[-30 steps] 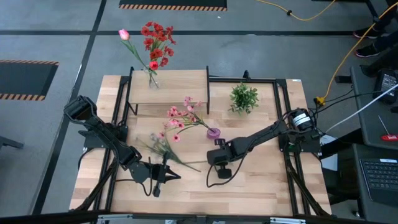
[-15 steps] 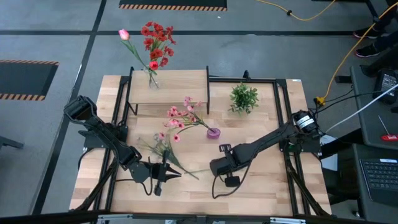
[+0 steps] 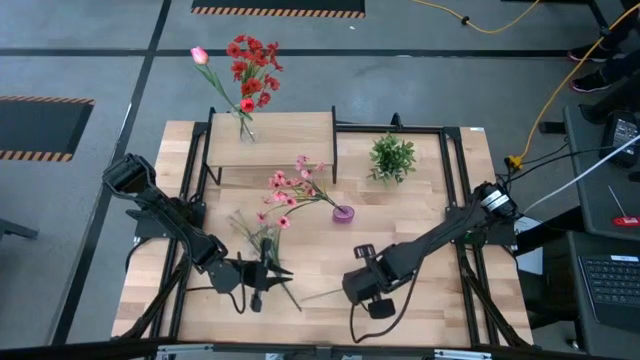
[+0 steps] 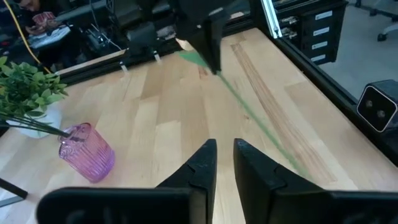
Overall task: Pick and place flowers into a vace then onto a shelf
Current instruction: Put the yellow tulip into the violet vase
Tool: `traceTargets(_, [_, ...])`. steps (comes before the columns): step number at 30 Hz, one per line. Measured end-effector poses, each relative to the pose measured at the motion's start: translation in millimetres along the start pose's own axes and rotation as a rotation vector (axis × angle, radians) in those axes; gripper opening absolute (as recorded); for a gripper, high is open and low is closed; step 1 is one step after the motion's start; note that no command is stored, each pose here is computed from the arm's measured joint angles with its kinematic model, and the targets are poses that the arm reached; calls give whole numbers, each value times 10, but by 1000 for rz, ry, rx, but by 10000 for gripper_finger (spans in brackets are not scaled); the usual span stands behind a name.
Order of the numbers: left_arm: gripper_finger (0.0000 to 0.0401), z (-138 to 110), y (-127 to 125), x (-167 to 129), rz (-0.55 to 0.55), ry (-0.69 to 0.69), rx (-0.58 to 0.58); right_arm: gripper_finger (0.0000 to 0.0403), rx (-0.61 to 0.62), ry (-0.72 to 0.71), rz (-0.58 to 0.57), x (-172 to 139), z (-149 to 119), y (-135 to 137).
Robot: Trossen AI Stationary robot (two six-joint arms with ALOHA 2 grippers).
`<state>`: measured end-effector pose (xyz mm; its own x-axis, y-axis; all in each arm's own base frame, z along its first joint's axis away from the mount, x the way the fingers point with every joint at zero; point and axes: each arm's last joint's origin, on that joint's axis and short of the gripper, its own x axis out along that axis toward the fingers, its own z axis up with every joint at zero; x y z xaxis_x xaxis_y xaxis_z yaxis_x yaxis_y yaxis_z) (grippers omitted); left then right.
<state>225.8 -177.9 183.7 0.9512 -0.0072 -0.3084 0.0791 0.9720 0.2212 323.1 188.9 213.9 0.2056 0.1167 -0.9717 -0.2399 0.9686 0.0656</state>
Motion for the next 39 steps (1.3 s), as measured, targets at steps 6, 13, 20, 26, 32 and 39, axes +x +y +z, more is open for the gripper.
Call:
traceTargets(6, [71, 82, 39, 23, 18, -70, -128, 0, 36, 38, -94, -183, 18, -37])
traceTargets(13, [100, 242, 156, 180, -52, 6, -281, 0, 13, 3, -92, -309, 112, -84])
traceTargets(20, [111, 564, 146, 286, -37, 138, -216, 0, -15, -11, -130, -330, 139, -143])
traceTargets(26, [112, 653, 122, 444, -45, 308, -221, 0, -49, -27, -149, -343, 171, -195])
traceTargets(32, [112, 642, 144, 525, -41, 436, -259, 0, -66, -40, -170, -344, 184, -210])
traceTargets(39, [112, 611, 183, 581, -89, 485, -311, 0, -68, -47, -172, -345, 191, -209])
